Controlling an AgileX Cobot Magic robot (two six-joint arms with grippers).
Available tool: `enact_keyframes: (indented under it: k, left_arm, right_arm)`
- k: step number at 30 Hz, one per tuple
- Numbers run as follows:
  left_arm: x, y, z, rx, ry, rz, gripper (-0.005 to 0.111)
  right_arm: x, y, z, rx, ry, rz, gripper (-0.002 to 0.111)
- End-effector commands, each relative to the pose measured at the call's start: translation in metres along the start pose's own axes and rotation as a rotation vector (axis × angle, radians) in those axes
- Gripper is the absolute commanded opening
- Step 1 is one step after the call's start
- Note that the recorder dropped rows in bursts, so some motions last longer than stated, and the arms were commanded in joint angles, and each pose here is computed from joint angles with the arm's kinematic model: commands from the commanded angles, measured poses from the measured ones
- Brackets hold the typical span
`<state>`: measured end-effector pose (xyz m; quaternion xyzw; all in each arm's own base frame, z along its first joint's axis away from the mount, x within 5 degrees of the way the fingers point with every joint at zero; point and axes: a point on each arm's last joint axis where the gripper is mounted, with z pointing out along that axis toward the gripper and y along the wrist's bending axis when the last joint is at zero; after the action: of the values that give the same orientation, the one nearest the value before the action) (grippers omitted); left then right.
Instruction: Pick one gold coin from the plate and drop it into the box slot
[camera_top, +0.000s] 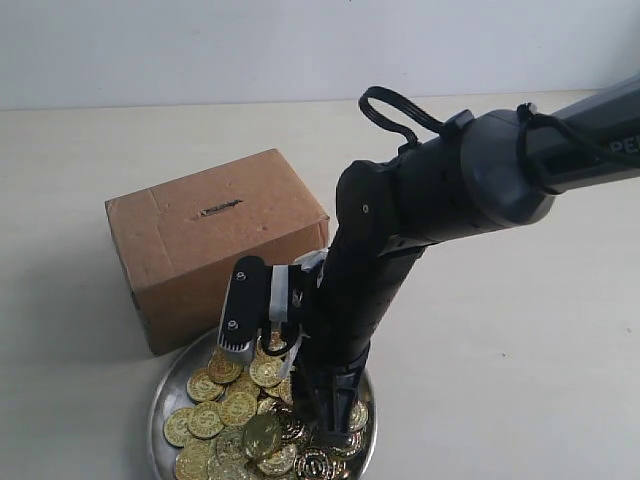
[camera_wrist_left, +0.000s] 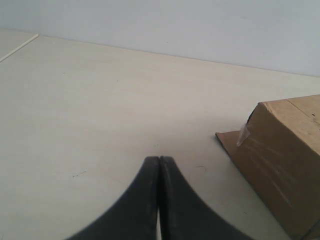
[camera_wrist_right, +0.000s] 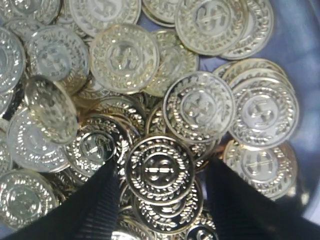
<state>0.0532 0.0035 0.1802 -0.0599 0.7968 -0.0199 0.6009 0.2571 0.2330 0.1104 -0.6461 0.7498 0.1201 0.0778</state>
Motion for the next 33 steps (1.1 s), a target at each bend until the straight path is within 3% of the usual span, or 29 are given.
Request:
enact_keyframes:
  k: [1,17,22,24,29,33]
  left_arm:
    - [-0.001,0.000,0.000,0.007,-0.012,0.000,0.000]
    - [-0.001,0.000,0.000,0.007,-0.012,0.000,0.000]
    - [-0.001,0.000,0.000,0.007,-0.012,0.000,0.000]
    - [-0.001,0.000,0.000,0.007,-0.012,0.000,0.000]
    - [-0.001,0.000,0.000,0.007,-0.012,0.000,0.000]
    - [-0.001,0.000,0.000,0.007,-0.012,0.000,0.000]
  right_arm:
    - [0.001,0.000,0.004,-0.006,0.009,0.002,0.050]
    - [0.001,0.000,0.004,-0.006,0.009,0.002,0.034]
    - [-0.001,0.000,-0.002,0.004,0.001,-0.007,0.023]
    - [-0.004,0.001,-0.013,0.024,-0.022,-0.017,0.015]
    - [-0.008,0.007,-0.035,0.027,-0.048,-0.033,0.014]
    - [-0.010,0.029,-0.072,-0.076,-0.086,-0.020,0.013]
